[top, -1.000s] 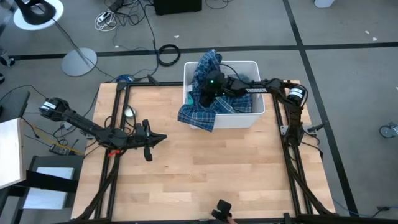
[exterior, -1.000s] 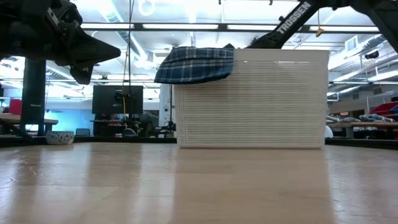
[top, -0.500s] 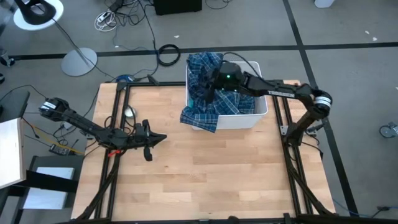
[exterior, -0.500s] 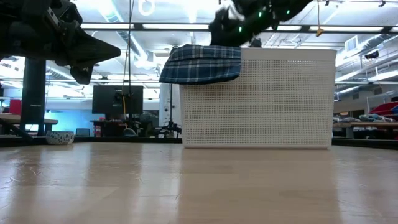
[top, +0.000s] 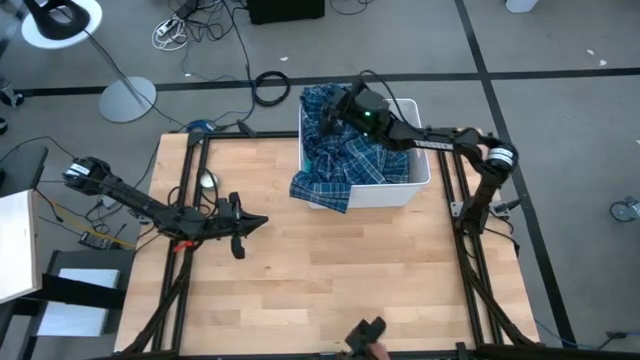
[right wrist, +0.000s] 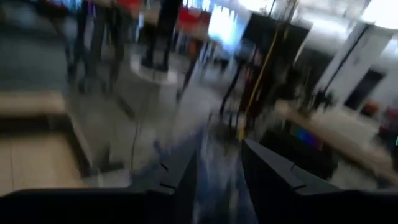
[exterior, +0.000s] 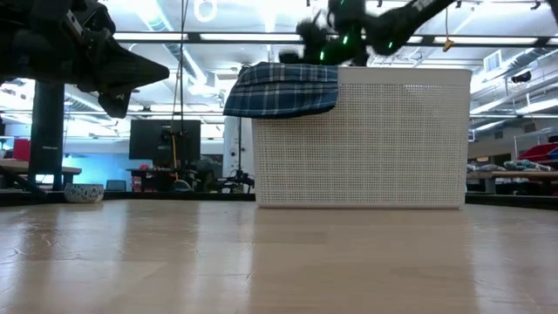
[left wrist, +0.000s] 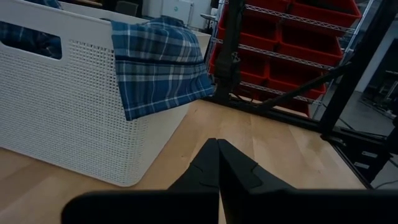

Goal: Sort clothes
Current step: Put the blue shirt into the white bin

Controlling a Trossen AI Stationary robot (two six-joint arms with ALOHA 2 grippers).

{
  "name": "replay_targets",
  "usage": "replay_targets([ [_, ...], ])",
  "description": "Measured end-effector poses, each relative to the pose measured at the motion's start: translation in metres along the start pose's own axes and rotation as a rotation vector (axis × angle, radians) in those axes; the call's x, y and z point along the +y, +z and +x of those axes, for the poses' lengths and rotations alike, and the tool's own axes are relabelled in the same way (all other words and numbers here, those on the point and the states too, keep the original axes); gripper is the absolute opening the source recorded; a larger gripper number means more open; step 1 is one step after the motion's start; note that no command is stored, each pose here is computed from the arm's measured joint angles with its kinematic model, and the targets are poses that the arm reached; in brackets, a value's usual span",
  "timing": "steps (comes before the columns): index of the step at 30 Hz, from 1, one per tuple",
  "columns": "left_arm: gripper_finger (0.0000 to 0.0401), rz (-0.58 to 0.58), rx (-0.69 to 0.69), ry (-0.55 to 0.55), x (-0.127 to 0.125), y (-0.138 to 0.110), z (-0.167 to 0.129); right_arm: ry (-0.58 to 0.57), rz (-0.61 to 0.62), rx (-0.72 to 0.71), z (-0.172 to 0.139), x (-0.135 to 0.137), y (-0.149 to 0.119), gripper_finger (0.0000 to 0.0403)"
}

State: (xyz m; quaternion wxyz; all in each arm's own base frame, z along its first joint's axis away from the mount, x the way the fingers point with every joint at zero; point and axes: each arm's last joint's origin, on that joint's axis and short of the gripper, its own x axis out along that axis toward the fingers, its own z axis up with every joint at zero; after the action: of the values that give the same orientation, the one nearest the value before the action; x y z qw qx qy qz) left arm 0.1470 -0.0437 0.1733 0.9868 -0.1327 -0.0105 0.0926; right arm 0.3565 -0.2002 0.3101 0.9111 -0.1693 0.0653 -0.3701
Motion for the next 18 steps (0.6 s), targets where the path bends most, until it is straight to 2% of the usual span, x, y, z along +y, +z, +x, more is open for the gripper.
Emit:
replay_targets([
  [4, 0.0002, 0.003, 0.004, 0.001, 0.0, 0.0, 0.0, 0.069, -0.054, 0.214, 0.009, 0.011, -0.037, 0.0125],
  [11, 0.0002, 0.008, 0.007, 0.002, 0.0, -0.001, 0.0, 0.275, -0.154, 0.518, -0.005, 0.027, -0.067, 0.0119],
  [14, 0.0002, 0.006, 0.005, 0.002, 0.0, -0.001, 0.0, 0.373, -0.105, 0.621, -0.008, 0.021, -0.081, 0.0115],
  [18, 0.0002, 0.002, -0.001, 0.0, 0.0, 0.0, 0.0, 0.417, 0.046, 0.749, -0.007, 0.01, -0.103, 0.0114],
])
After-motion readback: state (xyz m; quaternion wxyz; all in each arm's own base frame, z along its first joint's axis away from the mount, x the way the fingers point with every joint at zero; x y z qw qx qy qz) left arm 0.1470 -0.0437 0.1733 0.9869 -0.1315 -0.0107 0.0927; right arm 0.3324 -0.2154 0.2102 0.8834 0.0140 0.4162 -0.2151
